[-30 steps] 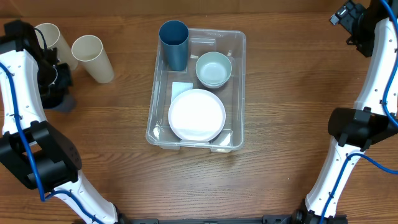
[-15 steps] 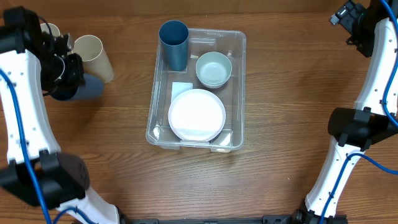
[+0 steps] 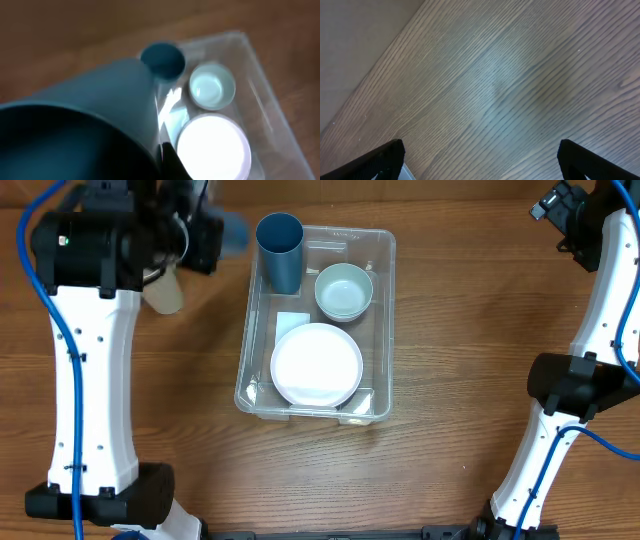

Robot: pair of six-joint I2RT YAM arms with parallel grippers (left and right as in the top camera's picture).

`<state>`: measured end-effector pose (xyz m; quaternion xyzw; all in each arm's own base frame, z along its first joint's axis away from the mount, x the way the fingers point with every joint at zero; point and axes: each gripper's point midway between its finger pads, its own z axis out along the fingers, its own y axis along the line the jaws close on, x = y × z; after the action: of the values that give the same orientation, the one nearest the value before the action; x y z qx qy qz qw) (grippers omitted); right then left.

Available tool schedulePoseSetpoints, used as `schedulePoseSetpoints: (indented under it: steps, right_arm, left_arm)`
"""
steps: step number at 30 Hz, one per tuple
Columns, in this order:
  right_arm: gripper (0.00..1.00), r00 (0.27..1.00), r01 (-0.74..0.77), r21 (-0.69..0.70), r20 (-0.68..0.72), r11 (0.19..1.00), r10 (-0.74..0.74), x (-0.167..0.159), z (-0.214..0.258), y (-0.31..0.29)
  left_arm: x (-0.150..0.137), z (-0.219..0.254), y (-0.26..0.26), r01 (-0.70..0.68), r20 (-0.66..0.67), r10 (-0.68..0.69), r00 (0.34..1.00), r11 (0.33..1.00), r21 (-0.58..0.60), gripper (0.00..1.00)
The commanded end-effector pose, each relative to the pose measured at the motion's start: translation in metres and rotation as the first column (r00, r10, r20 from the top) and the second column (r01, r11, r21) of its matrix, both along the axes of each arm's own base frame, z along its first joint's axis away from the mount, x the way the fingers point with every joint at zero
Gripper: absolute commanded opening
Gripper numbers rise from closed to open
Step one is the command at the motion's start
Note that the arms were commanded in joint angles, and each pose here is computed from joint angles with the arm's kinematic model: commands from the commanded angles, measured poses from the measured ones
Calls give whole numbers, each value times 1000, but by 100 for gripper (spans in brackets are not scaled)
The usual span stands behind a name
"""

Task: Pack container
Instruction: 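Lift the second teal cup into the first teal cup in the bin, then move the left gripper to a beige cup and grip it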

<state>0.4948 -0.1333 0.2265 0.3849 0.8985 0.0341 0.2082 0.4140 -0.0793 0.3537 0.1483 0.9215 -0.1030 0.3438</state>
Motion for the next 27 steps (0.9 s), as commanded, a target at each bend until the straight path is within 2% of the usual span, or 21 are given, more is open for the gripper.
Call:
schedulePoseSetpoints:
  steps: [1, 10, 16, 21, 27]
  right_arm:
    - [100, 998, 10, -19, 60, 1000, -9, -2, 25, 0]
    - [100, 998, 10, -19, 60, 1000, -8, -2, 25, 0]
    - [100, 998, 10, -19, 60, 1000, -8, -2, 25, 0]
    - [100, 998, 10, -19, 60, 1000, -8, -2, 25, 0]
    - [100, 998, 10, -19, 60, 1000, -8, -2, 25, 0]
  left_arm:
    - [18, 34, -26, 78, 169, -75, 983, 997, -7, 4]
    - [58, -9, -76, 167, 138, -165, 977, 986, -3, 4]
    - [65, -33, -82, 165, 83, -165, 983, 986, 18, 4]
    - [67, -40, -70, 113, 67, -117, 991, 991, 70, 4]
    - [65, -42, -70, 115, 55, -119, 991, 991, 71, 4]
